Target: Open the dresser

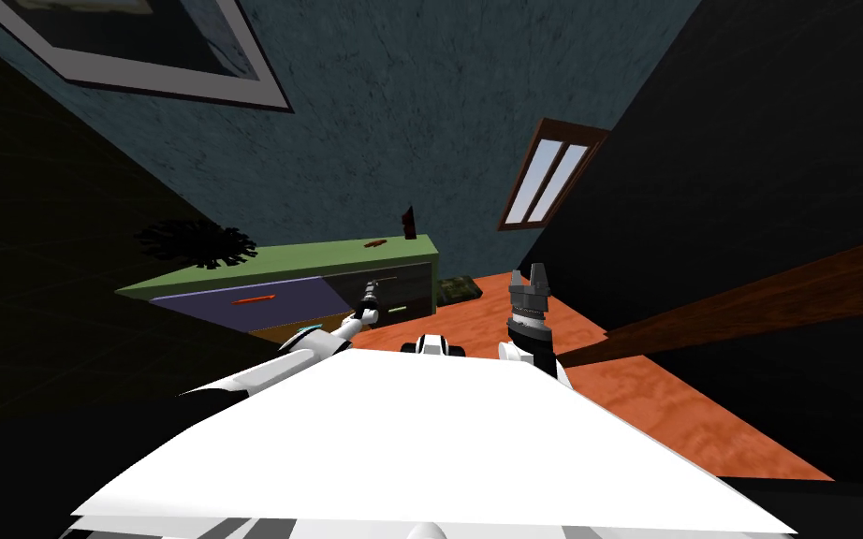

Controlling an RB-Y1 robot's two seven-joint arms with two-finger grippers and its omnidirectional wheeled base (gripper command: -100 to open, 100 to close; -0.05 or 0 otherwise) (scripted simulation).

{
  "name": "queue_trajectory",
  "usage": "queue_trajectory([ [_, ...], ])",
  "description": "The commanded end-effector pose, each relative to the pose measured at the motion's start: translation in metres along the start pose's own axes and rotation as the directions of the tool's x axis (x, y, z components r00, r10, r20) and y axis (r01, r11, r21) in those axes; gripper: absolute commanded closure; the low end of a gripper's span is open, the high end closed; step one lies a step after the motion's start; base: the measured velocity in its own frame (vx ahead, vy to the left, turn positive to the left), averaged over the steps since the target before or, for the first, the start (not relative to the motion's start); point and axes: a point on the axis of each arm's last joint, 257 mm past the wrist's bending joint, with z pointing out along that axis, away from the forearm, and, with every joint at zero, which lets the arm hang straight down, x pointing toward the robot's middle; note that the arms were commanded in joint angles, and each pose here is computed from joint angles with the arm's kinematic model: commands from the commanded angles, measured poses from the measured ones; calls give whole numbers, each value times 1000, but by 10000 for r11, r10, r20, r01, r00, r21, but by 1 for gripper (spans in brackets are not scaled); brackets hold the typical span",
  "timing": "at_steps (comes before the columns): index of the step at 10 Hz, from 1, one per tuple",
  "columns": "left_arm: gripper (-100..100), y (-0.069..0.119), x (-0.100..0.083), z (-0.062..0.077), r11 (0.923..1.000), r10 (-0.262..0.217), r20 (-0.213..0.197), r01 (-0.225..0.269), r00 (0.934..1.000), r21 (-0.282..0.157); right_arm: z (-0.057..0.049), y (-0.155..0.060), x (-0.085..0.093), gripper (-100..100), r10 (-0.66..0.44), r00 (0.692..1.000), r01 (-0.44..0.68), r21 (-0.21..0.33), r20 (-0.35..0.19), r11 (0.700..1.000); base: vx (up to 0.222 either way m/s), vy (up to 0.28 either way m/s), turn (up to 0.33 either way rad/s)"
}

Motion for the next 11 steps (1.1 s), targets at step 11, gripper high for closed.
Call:
queue_trajectory([
  [11,100,23,56,-62,9957,-925,-491,918,9945,-155,0,0,0,0,-1,10000,1,0,0,10000,26,31,-27],
])
